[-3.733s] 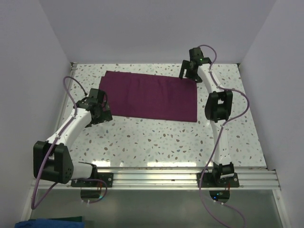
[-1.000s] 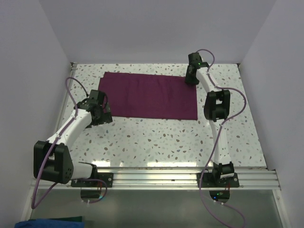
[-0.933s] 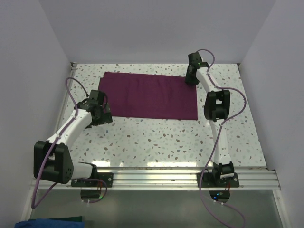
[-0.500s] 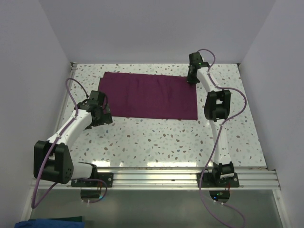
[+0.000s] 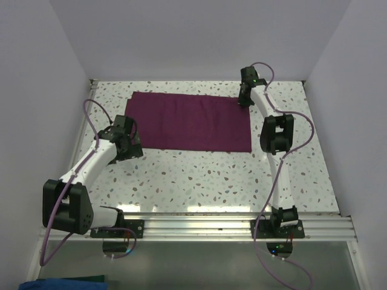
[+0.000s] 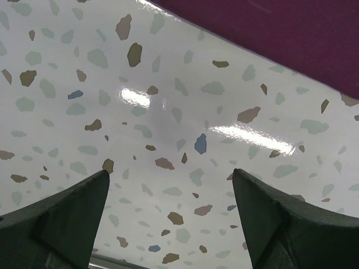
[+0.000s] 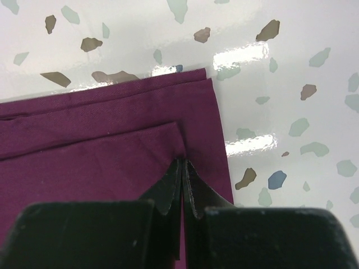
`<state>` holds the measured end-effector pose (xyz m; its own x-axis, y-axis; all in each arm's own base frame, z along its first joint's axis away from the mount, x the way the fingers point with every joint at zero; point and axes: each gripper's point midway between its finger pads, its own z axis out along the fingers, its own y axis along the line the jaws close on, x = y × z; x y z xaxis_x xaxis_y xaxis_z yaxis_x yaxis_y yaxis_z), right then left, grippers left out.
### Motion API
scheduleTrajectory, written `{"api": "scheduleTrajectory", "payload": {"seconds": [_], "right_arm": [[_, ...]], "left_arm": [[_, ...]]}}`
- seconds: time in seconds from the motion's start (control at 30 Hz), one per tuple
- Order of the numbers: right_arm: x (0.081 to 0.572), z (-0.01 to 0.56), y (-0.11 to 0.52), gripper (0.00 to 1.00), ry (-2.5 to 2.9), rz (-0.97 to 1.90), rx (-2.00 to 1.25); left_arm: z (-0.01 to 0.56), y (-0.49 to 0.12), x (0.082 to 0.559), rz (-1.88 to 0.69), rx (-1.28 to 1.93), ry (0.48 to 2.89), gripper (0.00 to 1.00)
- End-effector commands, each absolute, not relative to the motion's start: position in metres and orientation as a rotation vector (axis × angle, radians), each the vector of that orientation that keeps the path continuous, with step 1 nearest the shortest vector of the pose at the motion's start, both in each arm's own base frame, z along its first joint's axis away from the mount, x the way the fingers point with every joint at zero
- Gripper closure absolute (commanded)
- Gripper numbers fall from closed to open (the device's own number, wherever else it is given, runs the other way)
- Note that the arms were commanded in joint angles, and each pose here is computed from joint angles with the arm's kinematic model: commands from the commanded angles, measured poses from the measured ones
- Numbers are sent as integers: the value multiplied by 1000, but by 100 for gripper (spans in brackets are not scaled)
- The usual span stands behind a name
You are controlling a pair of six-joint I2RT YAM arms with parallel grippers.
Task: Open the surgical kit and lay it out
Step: Open the surgical kit at the center of the board.
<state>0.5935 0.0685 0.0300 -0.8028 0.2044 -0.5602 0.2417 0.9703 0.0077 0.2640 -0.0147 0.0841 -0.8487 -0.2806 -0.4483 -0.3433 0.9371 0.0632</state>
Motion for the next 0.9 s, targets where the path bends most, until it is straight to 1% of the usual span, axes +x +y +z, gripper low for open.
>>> {"api": "scheduleTrajectory", "payload": {"seconds": [0.0,0.17,0.3,0.4,0.43,0.47,0.5,0.57,0.67,0.77,0.8,0.83,0.87], "right_arm": [[603,97,82,100,2417,31,280],[598,140,96,100,2356,109,252],[588,155,99,100,2344,127,239],[577,158,104,100,2359,146,225],[571,151,108,100,2382,159,216],[565,162,116,100,2370,181,203],[554,151,120,100,2405,186,193],[541,154,139,100,2408,230,152],[508,156,163,100,2439,266,91],[469,164,182,100,2461,311,32],[451,153,183,100,2502,303,19],[437,173,184,100,2473,321,5],[420,174,195,100,2489,361,-25]], "left_arm": [[107,-12,274,196,-478,2578,5],[131,-13,288,182,-483,2523,5],[149,-12,296,176,-485,2486,4],[158,-11,296,175,-486,2467,4],[162,-11,298,176,-490,2454,4],[166,-10,298,173,-491,2443,4],[170,-10,300,174,-491,2432,4],[177,-9,303,176,-487,2415,3],[190,-9,312,169,-489,2383,3],[199,-12,323,152,-483,2369,2],[207,-15,329,136,-481,2350,2],[209,-15,333,132,-479,2345,2],[210,-16,337,129,-480,2342,2]]}}
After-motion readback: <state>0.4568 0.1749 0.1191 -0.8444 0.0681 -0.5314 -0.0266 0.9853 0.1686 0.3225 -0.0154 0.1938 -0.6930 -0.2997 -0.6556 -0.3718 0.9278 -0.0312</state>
